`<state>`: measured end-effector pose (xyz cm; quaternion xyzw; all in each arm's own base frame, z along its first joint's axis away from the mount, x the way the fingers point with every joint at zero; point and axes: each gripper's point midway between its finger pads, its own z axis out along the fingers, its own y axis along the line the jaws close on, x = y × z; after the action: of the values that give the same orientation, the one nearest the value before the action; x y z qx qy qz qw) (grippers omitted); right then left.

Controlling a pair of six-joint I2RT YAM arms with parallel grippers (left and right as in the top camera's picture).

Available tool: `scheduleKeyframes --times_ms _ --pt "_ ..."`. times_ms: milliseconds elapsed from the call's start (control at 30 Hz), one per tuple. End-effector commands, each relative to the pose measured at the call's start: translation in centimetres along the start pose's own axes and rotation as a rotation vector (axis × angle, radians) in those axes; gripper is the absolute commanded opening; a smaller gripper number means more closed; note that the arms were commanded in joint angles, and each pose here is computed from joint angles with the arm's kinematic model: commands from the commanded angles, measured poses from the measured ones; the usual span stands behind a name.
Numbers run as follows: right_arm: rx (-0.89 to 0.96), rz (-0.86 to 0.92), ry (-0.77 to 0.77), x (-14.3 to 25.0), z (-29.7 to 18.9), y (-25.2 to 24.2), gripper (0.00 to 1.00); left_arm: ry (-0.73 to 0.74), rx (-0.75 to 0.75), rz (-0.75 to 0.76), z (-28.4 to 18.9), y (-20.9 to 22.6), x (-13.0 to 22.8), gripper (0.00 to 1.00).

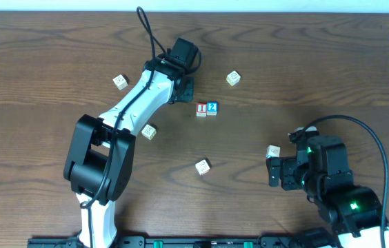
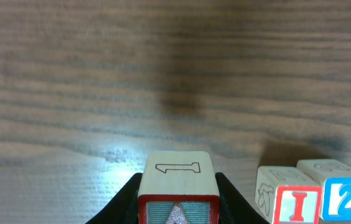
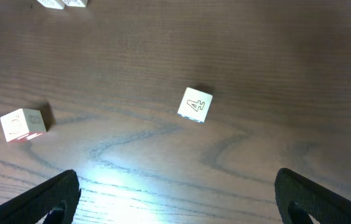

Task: Spell out Ai2
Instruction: 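Carry the red 'A' block to the left of the red 'I' block, then lower the red 'A' block beside the 'I' block and align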

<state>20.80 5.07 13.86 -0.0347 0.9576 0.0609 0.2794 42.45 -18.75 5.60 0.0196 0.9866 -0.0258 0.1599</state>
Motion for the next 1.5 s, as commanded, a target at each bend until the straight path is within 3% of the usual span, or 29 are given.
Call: scheduleKeyframes --times_ms 0,433,1467 --pt "-0.003 0.017 0.0 0.1 0.0 0.0 0.99 0.024 0.03 -0.058 -0.1 -0.7 0.5 0.05" --pt "-0.003 0.017 0.0 0.1 0.0 0.0 0.99 0.077 0.037 -0.088 1.3 -2.5 3.7 0.06" --pt "-0.003 0.017 0.0 0.1 0.0 0.0 0.99 0.041 0.062 -0.045 2.2 -3.7 3.8 0.06"
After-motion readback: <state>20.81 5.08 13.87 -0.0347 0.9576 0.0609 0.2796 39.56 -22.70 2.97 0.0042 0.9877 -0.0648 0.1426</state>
